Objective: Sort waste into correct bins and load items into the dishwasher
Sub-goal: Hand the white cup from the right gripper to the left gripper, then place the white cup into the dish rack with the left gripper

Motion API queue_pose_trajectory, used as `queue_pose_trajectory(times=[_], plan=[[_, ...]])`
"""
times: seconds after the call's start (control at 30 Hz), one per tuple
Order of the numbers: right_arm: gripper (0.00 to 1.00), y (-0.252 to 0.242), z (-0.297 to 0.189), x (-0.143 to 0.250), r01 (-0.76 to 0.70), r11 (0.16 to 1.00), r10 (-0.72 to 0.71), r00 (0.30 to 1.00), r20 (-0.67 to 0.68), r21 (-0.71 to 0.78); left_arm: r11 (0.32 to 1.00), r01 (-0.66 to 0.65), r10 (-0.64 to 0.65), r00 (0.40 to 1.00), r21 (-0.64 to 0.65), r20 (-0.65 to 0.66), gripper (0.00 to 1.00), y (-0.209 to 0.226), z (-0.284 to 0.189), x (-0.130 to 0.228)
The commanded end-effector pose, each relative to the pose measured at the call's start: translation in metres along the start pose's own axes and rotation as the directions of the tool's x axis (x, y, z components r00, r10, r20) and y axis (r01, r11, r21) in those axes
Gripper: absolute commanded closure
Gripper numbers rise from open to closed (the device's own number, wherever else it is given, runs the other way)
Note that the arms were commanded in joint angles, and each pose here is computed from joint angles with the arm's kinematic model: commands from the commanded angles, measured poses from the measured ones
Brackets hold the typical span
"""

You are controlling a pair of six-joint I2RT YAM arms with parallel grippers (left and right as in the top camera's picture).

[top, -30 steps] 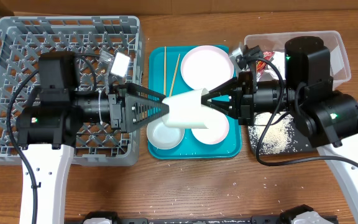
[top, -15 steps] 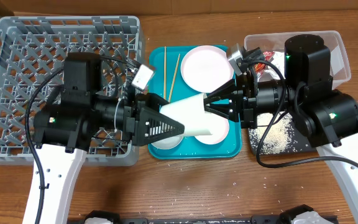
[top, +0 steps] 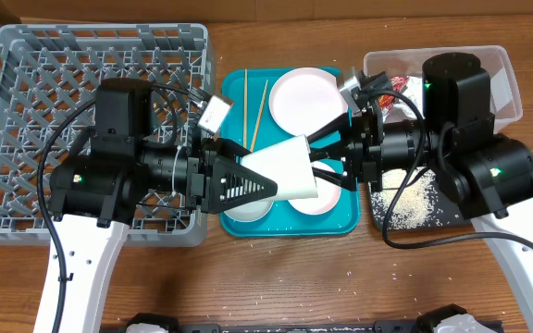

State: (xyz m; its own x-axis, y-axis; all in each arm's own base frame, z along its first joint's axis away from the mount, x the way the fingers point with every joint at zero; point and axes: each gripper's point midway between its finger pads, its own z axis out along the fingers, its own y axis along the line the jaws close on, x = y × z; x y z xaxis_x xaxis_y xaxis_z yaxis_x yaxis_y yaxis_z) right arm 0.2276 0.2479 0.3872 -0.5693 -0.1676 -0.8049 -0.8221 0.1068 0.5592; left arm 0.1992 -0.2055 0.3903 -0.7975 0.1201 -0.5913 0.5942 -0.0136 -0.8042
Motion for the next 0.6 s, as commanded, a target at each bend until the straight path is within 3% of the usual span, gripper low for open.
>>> queue_pose_trajectory(times=[0.0,0.1,0.17,0.23,0.27,0.3,0.43,0.57], plan=[[0.44,-0.016,-0.024,-0.012,-0.013,0.987,0.002,0.998,0.067,0.157,0.997,0.016,-0.012,0.999,-0.070,0.046,0.44,0.012,-0.012,-0.005],[0.40,-0.023,-0.051,-0.020,-0.065,0.969,0.032,0.990,0.139,0.240,0.964,0.098,-0.070,0.991,-0.248,0.118,0.47,0.045,-0.034,-0.008],[0.37,-0.024,-0.064,-0.020,-0.101,0.958,0.056,0.984,0.169,0.269,0.868,0.205,-0.137,0.974,-0.452,0.179,0.48,0.082,-0.059,-0.001],[0.36,-0.027,-0.071,-0.015,-0.139,0.945,0.088,0.980,0.178,0.295,0.697,0.313,-0.203,0.949,-0.646,0.240,0.51,0.118,-0.092,0.015],[0.36,-0.031,-0.073,-0.010,-0.173,0.931,0.120,0.977,0.179,0.321,0.562,0.368,-0.238,0.930,-0.740,0.282,0.51,0.135,-0.114,0.027],[0.36,-0.040,-0.075,-0.001,-0.221,0.904,0.166,0.970,0.177,0.365,0.386,0.409,-0.264,0.908,-0.827,0.326,0.51,0.150,-0.141,0.043],[0.36,-0.062,-0.082,0.023,-0.324,0.818,0.276,0.946,0.169,0.474,0.067,0.443,-0.314,0.860,-0.894,0.402,0.47,0.160,-0.184,0.078],[0.36,-0.074,-0.086,0.039,-0.372,0.759,0.341,0.926,0.160,0.534,-0.235,0.476,-0.334,0.779,-0.848,0.530,0.43,0.151,-0.221,0.112]])
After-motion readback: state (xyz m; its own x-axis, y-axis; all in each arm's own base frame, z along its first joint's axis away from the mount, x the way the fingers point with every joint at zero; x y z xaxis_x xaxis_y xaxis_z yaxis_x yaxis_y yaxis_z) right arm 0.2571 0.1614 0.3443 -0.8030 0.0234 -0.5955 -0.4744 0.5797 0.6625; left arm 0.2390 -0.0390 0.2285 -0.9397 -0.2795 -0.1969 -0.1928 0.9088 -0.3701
